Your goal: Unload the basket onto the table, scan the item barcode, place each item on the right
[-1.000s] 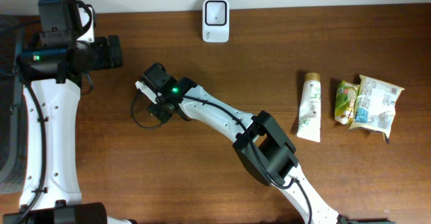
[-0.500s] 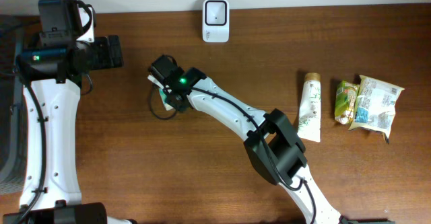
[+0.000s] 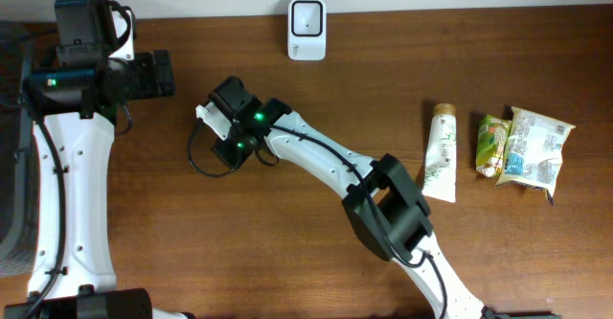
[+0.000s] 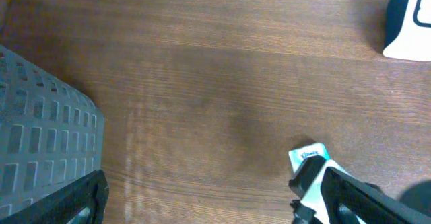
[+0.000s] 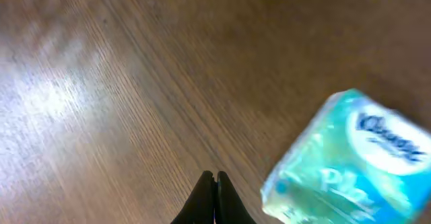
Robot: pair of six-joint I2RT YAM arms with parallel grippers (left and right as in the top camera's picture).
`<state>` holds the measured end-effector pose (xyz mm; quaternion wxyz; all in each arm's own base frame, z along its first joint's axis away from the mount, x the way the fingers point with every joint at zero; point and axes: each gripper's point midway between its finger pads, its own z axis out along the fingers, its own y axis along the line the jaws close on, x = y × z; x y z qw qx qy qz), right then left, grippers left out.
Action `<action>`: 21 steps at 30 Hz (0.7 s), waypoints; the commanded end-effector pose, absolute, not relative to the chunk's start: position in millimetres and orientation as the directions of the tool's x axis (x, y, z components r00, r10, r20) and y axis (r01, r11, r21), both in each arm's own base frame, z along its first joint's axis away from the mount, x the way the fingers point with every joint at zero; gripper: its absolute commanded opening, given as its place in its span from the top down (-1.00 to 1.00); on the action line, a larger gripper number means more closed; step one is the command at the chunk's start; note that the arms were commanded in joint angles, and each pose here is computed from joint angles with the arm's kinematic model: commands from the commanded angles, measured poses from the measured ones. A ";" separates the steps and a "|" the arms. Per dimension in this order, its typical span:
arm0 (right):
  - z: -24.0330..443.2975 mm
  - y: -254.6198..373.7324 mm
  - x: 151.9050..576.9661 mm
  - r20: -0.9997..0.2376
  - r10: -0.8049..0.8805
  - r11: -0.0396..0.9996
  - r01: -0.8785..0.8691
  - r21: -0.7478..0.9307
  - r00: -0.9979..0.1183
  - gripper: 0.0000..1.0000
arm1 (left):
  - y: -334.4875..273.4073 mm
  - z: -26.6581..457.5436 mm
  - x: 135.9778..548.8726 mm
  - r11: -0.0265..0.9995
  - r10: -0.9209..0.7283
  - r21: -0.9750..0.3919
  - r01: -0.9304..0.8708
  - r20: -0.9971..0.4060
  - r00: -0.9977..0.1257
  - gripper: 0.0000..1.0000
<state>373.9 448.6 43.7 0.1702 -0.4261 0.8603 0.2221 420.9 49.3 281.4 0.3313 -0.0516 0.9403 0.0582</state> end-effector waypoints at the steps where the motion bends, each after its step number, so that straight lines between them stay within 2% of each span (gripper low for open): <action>1: 34.7 447.7 376.3 -0.469 -0.652 0.552 -0.797 0.244 -0.595 0.92 | 50.9 289.3 418.5 0.986 -0.068 0.073 -0.150 -0.645 -0.761 -0.98; 3: 32.0 437.8 383.3 -0.455 -0.646 0.578 -0.782 0.233 -0.613 0.92 | 50.9 289.5 418.4 0.986 -0.068 0.073 -0.150 -0.646 -0.761 -0.98; 6: 23.2 400.2 410.7 -0.400 -0.575 0.724 -0.671 0.157 -0.714 0.92 | 50.9 289.3 418.5 0.986 -0.068 0.073 -0.150 -0.645 -0.761 -0.98; 8: 19.6 376.0 425.5 -0.376 -0.536 0.782 -0.612 0.114 -0.755 0.92 | 51.1 289.5 418.4 0.986 -0.069 0.073 -0.151 -0.646 -0.760 -0.98; 15: 18.1 318.1 466.6 -0.339 -0.278 0.922 -0.349 0.169 -0.899 0.92 | 50.9 289.3 418.5 0.986 -0.068 0.073 -0.150 -0.645 -0.761 -0.98; 17: 23.3 329.1 460.3 -0.309 -0.260 0.888 -0.352 0.295 -0.915 0.86 | 50.9 289.5 418.4 0.986 -0.068 0.073 -0.151 -0.646 -0.760 -0.98; 19: 40.9 348.8 449.6 -0.293 -0.269 0.809 -0.381 0.448 -0.917 0.62 | 50.9 289.3 418.5 0.986 -0.068 0.073 -0.150 -0.645 -0.761 -0.98; 21: 55.9 358.3 447.8 -0.309 -0.269 0.772 -0.396 0.498 -0.912 0.48 | 50.9 289.3 418.5 0.986 -0.068 0.073 -0.150 -0.645 -0.761 -0.98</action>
